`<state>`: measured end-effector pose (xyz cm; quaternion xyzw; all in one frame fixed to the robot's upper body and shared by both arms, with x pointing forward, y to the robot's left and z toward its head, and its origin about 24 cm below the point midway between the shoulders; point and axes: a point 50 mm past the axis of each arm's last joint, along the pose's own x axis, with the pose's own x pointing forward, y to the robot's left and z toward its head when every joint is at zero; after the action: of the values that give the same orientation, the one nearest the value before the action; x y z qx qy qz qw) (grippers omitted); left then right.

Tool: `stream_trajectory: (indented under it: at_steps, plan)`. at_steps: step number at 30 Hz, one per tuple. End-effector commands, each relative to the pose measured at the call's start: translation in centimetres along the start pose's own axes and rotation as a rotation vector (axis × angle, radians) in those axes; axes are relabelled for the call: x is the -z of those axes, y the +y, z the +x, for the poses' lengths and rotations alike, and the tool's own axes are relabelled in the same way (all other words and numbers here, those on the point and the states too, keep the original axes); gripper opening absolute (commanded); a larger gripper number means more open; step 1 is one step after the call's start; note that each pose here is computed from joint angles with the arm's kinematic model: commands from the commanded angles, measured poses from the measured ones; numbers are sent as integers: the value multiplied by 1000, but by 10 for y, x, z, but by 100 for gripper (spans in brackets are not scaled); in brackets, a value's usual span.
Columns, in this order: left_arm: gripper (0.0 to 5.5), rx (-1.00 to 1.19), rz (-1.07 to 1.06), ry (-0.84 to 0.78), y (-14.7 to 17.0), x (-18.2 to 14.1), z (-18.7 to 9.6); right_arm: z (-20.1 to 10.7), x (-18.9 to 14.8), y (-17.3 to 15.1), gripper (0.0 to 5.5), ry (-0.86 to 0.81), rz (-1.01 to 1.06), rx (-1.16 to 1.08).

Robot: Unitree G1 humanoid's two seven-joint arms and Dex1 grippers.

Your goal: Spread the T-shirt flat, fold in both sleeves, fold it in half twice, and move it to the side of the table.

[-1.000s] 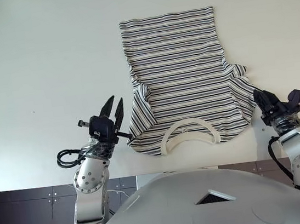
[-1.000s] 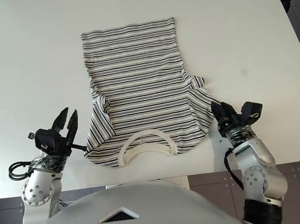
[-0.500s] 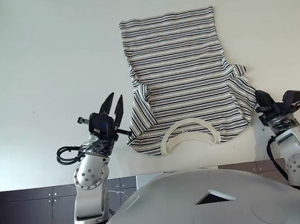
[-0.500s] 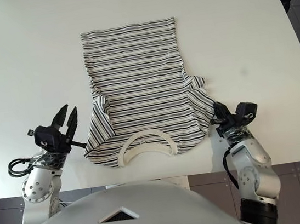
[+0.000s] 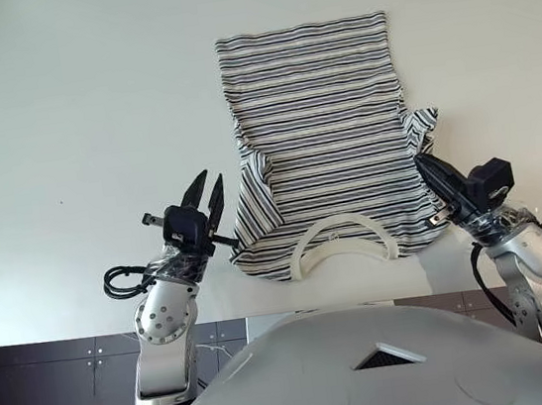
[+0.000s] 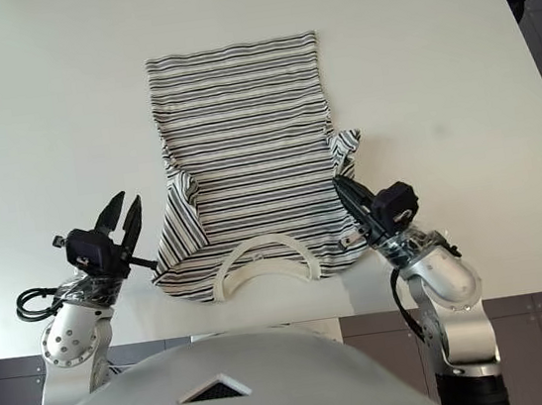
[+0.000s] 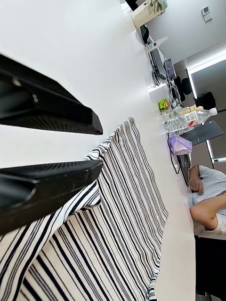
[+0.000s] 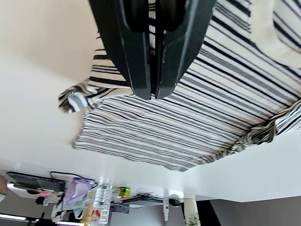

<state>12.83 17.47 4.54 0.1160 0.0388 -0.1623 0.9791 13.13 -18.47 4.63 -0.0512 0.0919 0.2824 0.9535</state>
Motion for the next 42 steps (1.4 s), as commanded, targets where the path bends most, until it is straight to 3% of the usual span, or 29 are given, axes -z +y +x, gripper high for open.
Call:
stream_trajectory:
  at_steps: [1, 7, 10, 14, 19, 24, 29, 34, 37, 42]
  plan:
    - [99, 33, 22, -6, -1, -1, 1, 3, 2, 8, 12, 27, -26, -62]
    - [99, 64, 43, -12, -2, -3, 2, 9, 4, 8, 12, 49, -29, -69]
    - [99, 82, 65, -19, -2, -2, 4, 12, 1, 9, 75, 36, 2, -94]
    - [99, 132, 143, -31, 2, -9, 4, 6, -11, 17, 92, 44, 184, -269]
    - [99, 263, 270, -10, 18, -9, -5, 2, -23, -38, 92, 43, 161, -144]
    - [99, 357, 342, 19, 26, -5, -19, -15, 21, -33, 92, 244, 147, -173]
    - [99, 439, 460, 55, 38, 8, -29, -17, 46, -20, 92, 286, 152, -178]
    - [99, 601, 687, 48, 51, 17, -51, -9, 14, -33, 92, 132, 264, -155]
    - [147, 709, 819, 41, 61, 22, -60, -7, 0, -37, 96, 119, 227, -164]
    - [201, 884, 900, 40, 54, 37, -72, -2, -18, -49, 96, 77, 198, -161]
